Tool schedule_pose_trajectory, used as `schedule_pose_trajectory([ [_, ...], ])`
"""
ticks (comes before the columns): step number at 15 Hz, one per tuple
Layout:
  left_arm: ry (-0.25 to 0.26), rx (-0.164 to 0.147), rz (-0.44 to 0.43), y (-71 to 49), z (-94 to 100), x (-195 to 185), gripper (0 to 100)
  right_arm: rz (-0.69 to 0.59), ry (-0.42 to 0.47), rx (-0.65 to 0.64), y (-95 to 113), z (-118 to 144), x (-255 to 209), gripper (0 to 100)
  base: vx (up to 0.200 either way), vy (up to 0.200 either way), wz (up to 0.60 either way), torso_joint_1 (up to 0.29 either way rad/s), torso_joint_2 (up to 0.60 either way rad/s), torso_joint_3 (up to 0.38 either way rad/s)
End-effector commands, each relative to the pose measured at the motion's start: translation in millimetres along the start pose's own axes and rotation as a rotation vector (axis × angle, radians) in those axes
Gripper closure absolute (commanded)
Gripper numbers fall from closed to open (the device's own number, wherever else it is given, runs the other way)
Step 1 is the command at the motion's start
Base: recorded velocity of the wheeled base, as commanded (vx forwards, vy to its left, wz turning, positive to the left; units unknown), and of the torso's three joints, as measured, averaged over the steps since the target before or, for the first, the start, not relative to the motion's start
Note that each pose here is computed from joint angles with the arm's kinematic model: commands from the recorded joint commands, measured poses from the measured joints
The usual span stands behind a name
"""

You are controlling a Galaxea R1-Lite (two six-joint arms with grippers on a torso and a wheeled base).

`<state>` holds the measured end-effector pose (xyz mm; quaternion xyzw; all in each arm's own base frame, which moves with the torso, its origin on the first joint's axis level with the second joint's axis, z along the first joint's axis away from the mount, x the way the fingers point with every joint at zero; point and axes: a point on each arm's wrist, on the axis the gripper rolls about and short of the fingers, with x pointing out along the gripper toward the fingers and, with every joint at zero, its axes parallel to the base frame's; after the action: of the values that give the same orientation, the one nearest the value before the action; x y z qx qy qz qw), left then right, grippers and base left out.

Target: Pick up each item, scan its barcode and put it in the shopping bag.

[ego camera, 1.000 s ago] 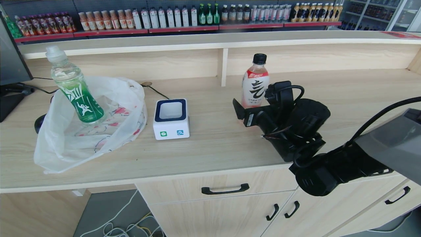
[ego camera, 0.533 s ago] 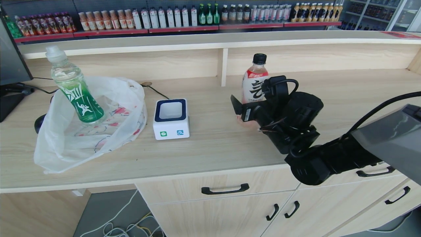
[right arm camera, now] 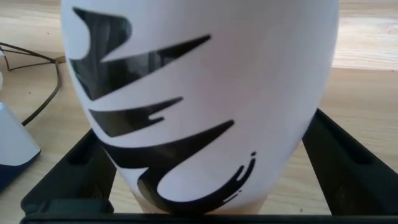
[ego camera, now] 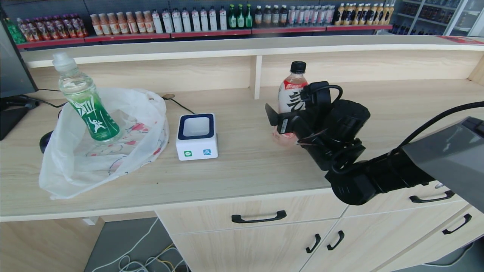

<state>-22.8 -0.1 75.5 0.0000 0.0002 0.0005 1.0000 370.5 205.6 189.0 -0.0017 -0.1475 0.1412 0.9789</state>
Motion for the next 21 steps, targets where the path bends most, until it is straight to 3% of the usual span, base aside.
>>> schedule_pose_trajectory([
  [1,0.000,0.000,0.000,0.0,0.0,0.0,0,0.000,-0.001,0.000,0.2,-0.2,0.2,0,0.000,0.000,0.00,0.000,0.00,0.000],
  [6,0.000,0.000,0.000,0.0,0.0,0.0,0,0.000,-0.001,0.000,0.2,-0.2,0.2,0,0.000,0.000,0.00,0.000,0.00,0.000],
  [7,0.000,0.000,0.000,0.0,0.0,0.0,0,0.000,-0.003,0.000,0.2,0.1,0.4,100,0.000,0.000,0.00,0.000,0.00,0.000],
  [21,0.000,0.000,0.000,0.0,0.0,0.0,0,-0.008,-0.062,0.007,-1.7,20.9,2.4,100,0.000,0.000,0.00,0.000,0.00,0.000],
])
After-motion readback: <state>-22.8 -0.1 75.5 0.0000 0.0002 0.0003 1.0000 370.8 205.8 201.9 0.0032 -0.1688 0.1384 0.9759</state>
